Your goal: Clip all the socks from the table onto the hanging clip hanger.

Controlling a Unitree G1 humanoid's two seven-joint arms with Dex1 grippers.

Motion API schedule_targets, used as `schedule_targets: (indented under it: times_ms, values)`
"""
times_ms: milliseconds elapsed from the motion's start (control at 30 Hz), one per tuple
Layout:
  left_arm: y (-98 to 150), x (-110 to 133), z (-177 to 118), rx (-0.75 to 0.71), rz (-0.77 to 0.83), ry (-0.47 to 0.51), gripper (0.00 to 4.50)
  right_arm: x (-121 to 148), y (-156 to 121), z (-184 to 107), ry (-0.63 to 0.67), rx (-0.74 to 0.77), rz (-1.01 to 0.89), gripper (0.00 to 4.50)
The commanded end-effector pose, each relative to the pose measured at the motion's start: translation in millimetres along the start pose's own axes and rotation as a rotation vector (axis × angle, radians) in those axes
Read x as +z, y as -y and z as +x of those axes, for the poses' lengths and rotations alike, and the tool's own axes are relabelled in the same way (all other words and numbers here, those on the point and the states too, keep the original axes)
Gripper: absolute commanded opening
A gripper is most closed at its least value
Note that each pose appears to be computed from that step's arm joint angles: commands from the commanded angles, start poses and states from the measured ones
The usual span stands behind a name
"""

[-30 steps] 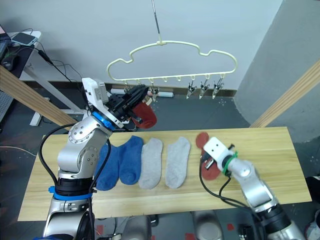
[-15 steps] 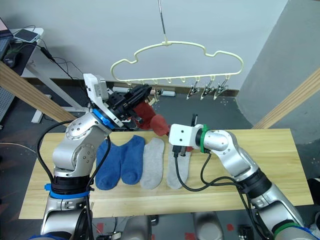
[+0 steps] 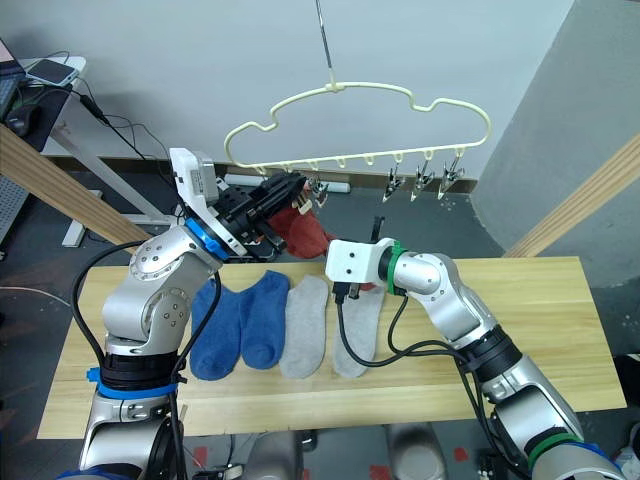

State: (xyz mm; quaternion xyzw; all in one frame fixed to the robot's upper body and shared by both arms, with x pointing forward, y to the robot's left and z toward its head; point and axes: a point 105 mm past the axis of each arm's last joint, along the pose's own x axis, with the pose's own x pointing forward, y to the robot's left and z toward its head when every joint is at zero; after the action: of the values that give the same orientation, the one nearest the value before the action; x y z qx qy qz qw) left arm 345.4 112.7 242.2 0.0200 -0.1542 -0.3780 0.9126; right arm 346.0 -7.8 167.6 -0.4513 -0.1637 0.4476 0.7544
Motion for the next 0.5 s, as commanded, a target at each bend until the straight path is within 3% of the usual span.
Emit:
schedule_targets:
  times_ms: [33,500]
  values:
    - [5.3,14.4,-2.5,-0.024,0.027,0.046,0.07,14.0,14.5,-0.9,0.058,-0.064,-0.040,0.00]
    - [2.4,12.7,-2.9,-0.010,0.036,0.043,0.07,19.6,21.1,-2.5,0.090,-0.104,-0.053,0.00]
